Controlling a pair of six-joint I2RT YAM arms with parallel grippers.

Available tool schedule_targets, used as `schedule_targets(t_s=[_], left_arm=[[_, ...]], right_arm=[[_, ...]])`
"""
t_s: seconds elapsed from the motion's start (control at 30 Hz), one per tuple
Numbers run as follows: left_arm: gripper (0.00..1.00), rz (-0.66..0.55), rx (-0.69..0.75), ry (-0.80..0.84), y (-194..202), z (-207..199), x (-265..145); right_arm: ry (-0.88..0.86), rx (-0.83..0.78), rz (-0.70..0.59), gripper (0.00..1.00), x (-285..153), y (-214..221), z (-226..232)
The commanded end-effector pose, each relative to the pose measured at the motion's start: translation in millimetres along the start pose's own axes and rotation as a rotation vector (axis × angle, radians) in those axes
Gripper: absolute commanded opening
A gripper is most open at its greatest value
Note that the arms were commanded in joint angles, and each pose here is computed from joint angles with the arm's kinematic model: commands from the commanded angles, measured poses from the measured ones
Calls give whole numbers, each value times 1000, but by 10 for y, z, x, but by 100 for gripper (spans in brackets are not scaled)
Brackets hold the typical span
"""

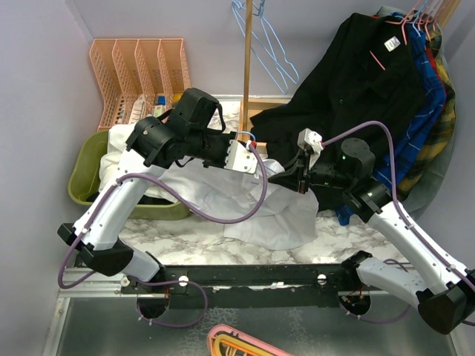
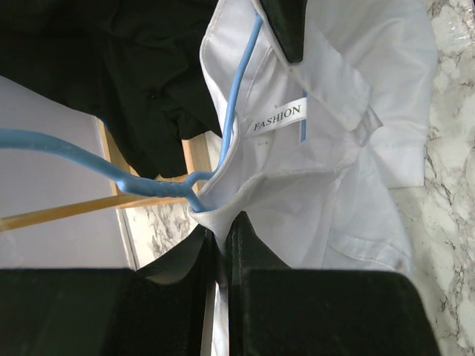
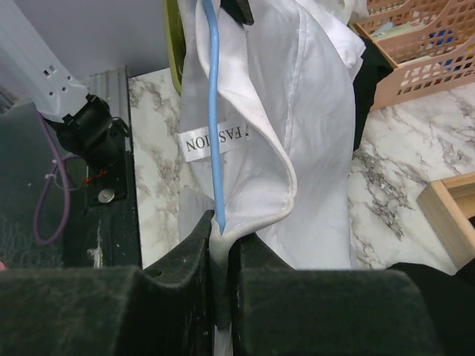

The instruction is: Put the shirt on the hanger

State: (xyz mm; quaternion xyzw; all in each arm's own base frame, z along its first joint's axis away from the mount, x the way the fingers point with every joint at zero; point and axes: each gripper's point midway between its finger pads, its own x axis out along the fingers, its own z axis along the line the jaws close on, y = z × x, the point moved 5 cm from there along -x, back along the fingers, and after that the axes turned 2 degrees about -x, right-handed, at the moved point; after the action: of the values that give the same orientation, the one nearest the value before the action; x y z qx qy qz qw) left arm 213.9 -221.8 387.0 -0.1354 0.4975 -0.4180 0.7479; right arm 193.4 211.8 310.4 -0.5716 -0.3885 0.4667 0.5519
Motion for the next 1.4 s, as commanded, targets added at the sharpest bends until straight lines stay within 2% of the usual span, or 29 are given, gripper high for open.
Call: schedule_targets(t_s=[0.0, 0.1, 0.27, 0.5, 0.63, 0.8, 0.87, 0.9, 1.03, 1.07, 1.13, 1.2, 1.23, 1.27, 1.37], left_arm=[[0, -80, 1, 24, -111, 10, 52], [0, -79, -4, 24, -100, 20, 88], [0, -90, -9, 22, -123, 48, 106], [0, -96, -7, 27, -140, 75, 157], [0, -99, -4, 27, -157, 92, 168], [0, -100, 1, 21, -174, 119, 168], [0, -93, 0, 14, -167, 134, 168], [0, -89, 1, 7, -164, 146, 165], [0, -74, -10, -16, -147, 185, 168], [4, -67, -20, -20, -134, 191, 177], [21, -54, -38, -33, -105, 204, 196], [53, -37, -58, -51, -73, 222, 208], [82, -22, -67, -63, -46, 233, 207], [98, -4, -81, -83, -18, 254, 208], [99, 77, -109, -162, 149, 339, 150]], right_arm=[[-66, -15, -65, 2, 59, -123, 34], [-82, -4, -81, 2, 82, -175, 41], [-125, 36, -86, 12, 123, -255, 60], [-155, 51, -100, 18, 145, -301, 76], [-162, 64, -91, 18, 165, -273, 67], [-172, 83, -76, 16, 201, -198, 47], [-169, 95, -66, 4, 212, -146, 37], [-165, 101, -62, 2, 214, -117, 32], [-74, 150, -64, 2, 189, 10, -14], [-36, 163, -71, 2, 169, 39, -31], [45, 186, -91, 2, 109, 73, -54], [107, 214, -101, 2, 44, 118, -58], [137, 227, -102, 2, 12, 146, -59], [172, 245, -100, 2, -28, 179, -61], [282, 293, -126, 2, -163, 260, -60]])
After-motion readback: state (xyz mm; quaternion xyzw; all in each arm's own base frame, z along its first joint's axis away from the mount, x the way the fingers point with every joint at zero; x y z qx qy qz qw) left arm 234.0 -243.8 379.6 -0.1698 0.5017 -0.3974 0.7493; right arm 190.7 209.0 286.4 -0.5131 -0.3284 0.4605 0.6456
